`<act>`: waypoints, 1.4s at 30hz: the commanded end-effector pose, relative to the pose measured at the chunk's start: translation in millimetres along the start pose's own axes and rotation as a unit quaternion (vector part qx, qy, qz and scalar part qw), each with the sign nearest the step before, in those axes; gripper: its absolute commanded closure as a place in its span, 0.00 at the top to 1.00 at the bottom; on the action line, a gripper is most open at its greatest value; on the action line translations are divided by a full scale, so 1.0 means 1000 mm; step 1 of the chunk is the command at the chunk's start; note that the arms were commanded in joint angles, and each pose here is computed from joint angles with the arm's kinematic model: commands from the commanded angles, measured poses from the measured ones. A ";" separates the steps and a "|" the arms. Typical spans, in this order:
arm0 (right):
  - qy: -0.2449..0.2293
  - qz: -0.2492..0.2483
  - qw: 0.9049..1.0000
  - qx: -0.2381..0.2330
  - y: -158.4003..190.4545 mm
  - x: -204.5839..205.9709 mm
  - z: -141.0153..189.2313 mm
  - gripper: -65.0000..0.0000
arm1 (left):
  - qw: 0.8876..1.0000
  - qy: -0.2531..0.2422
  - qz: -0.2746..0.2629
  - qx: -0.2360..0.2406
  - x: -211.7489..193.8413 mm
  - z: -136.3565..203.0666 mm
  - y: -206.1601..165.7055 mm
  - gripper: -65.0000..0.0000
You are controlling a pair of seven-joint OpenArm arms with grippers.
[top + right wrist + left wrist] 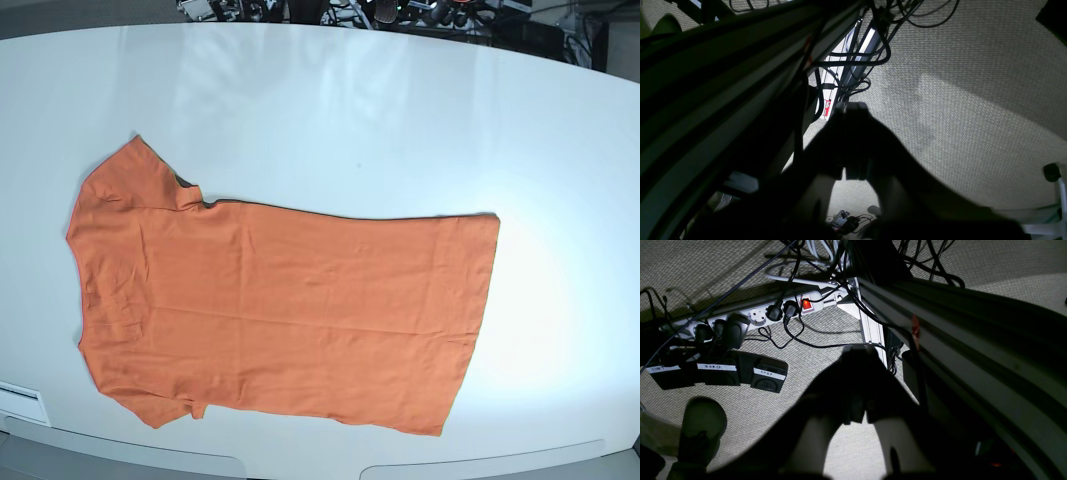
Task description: Fold the T-shirt properly
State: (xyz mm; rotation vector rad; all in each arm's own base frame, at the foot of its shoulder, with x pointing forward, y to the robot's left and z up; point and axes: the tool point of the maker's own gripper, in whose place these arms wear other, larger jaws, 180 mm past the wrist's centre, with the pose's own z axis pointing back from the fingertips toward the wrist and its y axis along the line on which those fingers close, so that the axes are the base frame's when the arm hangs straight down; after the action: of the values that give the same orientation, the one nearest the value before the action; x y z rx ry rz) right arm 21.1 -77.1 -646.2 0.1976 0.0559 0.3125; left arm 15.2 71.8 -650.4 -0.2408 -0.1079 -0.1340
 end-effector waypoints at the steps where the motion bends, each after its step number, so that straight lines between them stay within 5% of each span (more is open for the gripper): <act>1: -0.014 0.001 1.000 -0.001 -0.003 0.011 0.002 0.00 | 1.000 -0.005 0.002 -0.006 0.001 0.000 -0.004 0.00; 27: -0.006 0.004 1.000 -0.004 -0.004 0.015 0.005 0.00 | 1.000 -0.003 0.000 -0.013 0.001 0.000 -0.007 0.00; 42: 0.091 0.083 0.992 -0.009 0.013 -0.099 0.027 0.00 | 0.992 0.057 -0.107 -0.046 -0.068 0.043 -0.033 0.00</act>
State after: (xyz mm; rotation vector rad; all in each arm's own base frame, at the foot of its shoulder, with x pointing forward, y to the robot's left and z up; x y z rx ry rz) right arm -72.3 -100.2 -615.2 0.1482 0.2147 0.4966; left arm -60.7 64.0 -611.3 -0.2928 -0.0021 -0.3696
